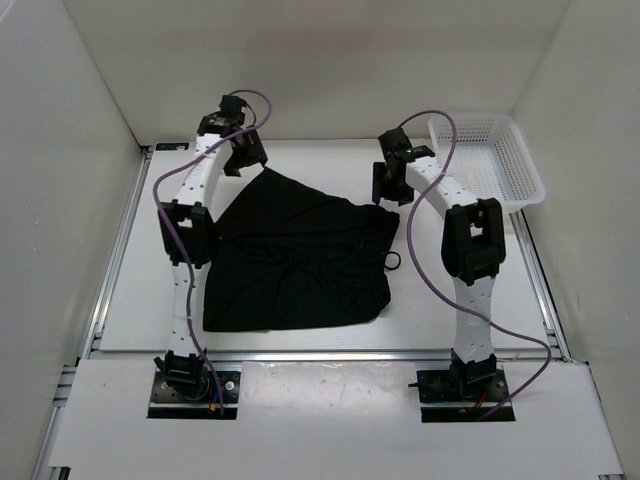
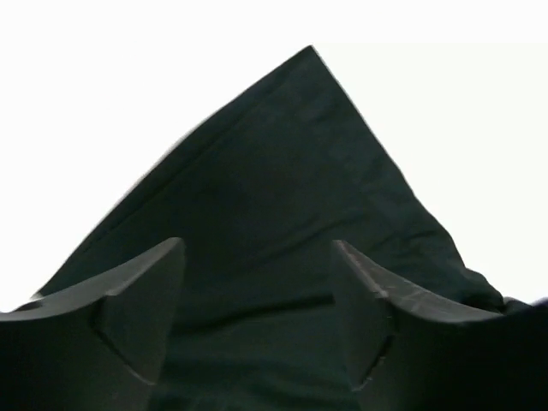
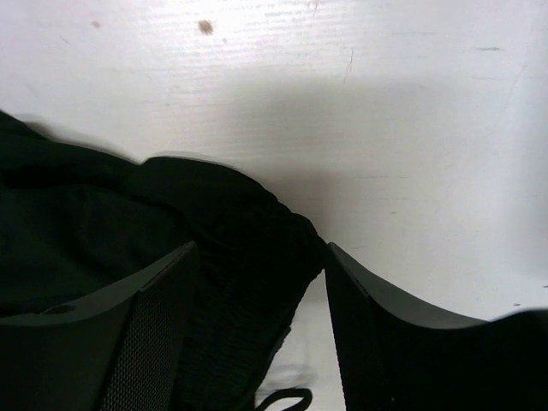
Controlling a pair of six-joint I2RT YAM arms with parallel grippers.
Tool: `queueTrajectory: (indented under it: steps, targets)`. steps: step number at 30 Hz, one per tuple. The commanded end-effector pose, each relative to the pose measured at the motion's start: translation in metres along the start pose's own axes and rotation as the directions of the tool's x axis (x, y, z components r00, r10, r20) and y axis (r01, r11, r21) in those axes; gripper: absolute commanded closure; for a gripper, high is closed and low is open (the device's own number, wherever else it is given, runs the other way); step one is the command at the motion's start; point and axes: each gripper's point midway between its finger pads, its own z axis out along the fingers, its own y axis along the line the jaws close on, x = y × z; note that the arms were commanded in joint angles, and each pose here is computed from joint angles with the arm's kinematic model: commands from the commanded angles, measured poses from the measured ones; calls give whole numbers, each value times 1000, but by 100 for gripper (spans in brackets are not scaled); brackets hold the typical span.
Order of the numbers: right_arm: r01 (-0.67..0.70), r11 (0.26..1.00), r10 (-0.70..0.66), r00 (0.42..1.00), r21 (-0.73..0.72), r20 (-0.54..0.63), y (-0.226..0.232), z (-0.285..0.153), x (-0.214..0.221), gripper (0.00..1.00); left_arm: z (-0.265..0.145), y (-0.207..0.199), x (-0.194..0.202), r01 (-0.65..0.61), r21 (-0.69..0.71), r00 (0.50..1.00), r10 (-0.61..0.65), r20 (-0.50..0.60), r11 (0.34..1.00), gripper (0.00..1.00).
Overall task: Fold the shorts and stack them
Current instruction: Flatten the shorts out
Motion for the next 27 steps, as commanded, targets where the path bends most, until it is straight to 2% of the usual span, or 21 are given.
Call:
queueTrajectory:
  steps: [1,3,7,9,10,11,13,14,15,18,22,27]
  targets:
    - [88,996,-89,993,-8,-73,-3,14,17,35,24,-11,21,-43,2,997,43,-65,999,19]
    - [89,996,-91,991,-21,-95,-1,18,23,35,33,-17,22,-27,29,997,29,-68,999,14]
    - [86,994,-93,988,-64,-127,6,36,37,41,59,-16,37,4,24,994,-1,-111,1000,12]
    - [86,994,-94,987,-63,-133,7,42,37,51,67,-16,40,4,24,994,-1,-113,1000,15]
    - [86,994,-95,984,-68,-149,8,47,42,56,77,-14,45,3,17,992,-1,-124,1000,23]
    - [84,994,-93,988,-74,-126,10,44,33,66,82,-12,48,2,12,991,-1,-134,1000,32]
    - [87,994,-95,985,-60,-143,8,51,36,81,89,-13,50,14,34,989,-9,-149,999,49]
    - [89,995,-94,987,-41,-128,6,53,30,95,93,-13,53,15,37,987,-8,-161,999,76]
    - [91,996,-94,988,-23,-123,4,51,28,99,94,-6,49,26,31,987,-21,-158,999,87]
    - [67,997,-65,995,31,-81,-2,48,14,100,103,17,50,80,10,978,-77,-191,997,90]
    - [9,996,-7,1000,89,-24,-17,43,-7,100,104,44,31,137,-9,977,-137,-160,990,90]
    - [13,996,-13,1000,91,9,-12,53,-26,100,100,47,5,173,30,980,-169,-105,984,90]
